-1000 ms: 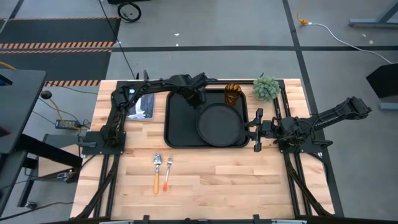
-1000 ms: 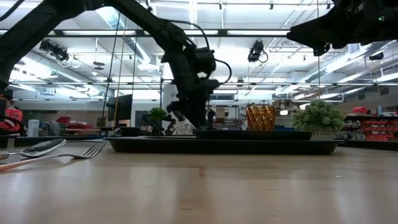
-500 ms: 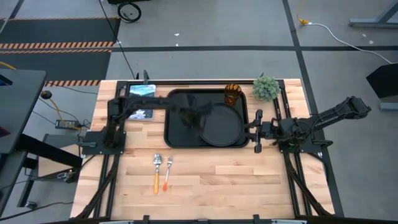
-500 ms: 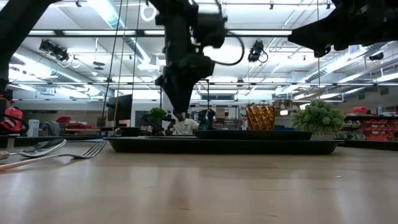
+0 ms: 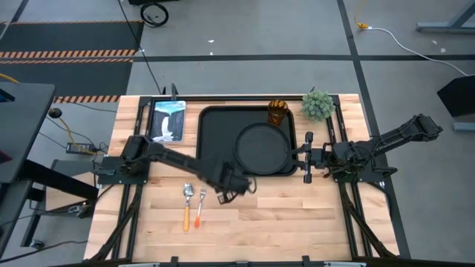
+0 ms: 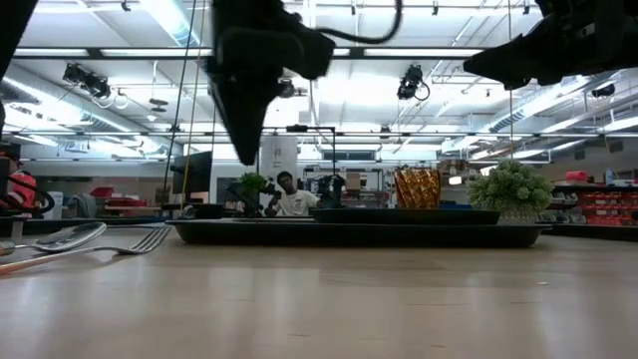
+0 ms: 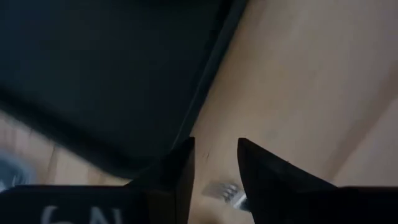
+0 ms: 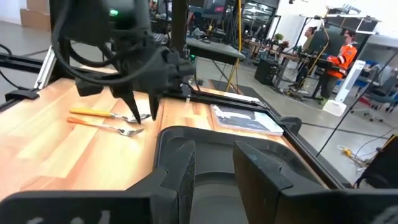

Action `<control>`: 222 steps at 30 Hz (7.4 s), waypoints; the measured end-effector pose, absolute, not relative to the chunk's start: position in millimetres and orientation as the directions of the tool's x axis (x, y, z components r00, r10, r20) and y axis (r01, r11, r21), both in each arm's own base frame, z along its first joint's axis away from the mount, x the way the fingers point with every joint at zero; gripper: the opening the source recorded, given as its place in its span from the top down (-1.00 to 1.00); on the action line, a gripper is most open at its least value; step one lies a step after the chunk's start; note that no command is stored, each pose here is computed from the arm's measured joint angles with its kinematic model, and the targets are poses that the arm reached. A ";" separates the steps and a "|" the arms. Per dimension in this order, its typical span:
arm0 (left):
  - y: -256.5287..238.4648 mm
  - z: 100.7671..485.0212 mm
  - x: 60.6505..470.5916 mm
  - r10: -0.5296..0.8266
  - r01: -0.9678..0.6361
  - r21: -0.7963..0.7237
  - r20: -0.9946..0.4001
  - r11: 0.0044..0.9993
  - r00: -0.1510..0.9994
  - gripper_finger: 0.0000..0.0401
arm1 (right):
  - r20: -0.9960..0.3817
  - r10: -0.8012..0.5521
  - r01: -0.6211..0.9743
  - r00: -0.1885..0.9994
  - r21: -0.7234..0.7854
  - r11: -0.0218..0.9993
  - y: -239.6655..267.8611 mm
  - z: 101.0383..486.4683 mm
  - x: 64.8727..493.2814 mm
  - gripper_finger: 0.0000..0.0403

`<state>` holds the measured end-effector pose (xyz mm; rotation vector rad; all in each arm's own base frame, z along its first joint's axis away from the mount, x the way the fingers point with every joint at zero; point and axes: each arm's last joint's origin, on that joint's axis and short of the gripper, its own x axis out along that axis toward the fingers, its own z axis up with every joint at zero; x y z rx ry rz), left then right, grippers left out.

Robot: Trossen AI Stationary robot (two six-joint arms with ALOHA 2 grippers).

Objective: Pick and place plate/cup/fork/spoon on tray
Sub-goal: Put the orange fork on the black serving tray to the left of the black plate

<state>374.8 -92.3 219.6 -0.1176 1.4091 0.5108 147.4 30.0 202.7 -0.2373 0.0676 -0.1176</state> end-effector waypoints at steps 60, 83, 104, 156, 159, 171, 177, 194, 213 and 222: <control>-132.0 150.5 265.6 -0.032 -0.885 -0.249 -0.966 0.393 0.257 0.22 | 0.015 -0.132 0.131 0.991 -0.285 0.949 28.1 209.6 148.1 0.42; -134.9 138.8 265.5 -0.034 -0.889 -0.197 -0.979 0.413 0.202 0.70 | 0.019 -0.127 0.128 0.992 -0.280 0.951 28.3 209.9 148.6 0.42; -134.3 163.7 285.5 -0.055 -0.819 -0.256 -0.962 0.513 0.267 0.89 | 0.018 -0.129 0.129 0.992 -0.280 0.951 28.3 209.8 148.6 0.42; 80.7 147.5 338.5 0.151 -0.936 -0.200 -0.956 0.291 0.251 0.49 | 0.013 -0.093 0.092 0.996 -0.279 0.956 29.4 209.3 148.7 0.42; 81.0 148.2 338.3 0.151 -0.925 -0.191 -0.956 0.328 0.251 0.42 | 0.013 -0.092 0.092 0.996 -0.279 0.956 29.4 209.3 148.7 0.42; 85.4 162.5 348.3 0.237 -0.681 -0.022 -0.929 0.732 0.285 0.35 | 0.019 -0.092 0.094 0.996 -0.277 0.956 29.4 209.9 148.8 0.42; 87.9 164.9 350.0 0.385 -0.561 0.184 -0.885 0.807 0.264 0.35 | 0.019 -0.092 0.094 0.996 -0.277 0.956 29.4 209.9 148.8 0.42; 106.1 169.9 359.0 0.433 -0.553 0.179 -0.822 0.814 0.370 0.61 | 0.027 -0.084 0.088 0.996 -0.274 0.958 29.7 210.7 148.8 0.42; 117.3 139.6 363.5 0.413 -0.451 0.244 -0.851 0.858 0.324 0.75 | 0.027 -0.084 0.088 0.996 -0.270 0.959 29.6 210.6 148.8 0.42; 116.4 138.2 360.4 0.415 -0.443 0.264 -0.863 0.857 0.288 0.75 | 0.028 -0.084 0.088 0.996 -0.270 0.959 29.6 210.7 148.8 0.42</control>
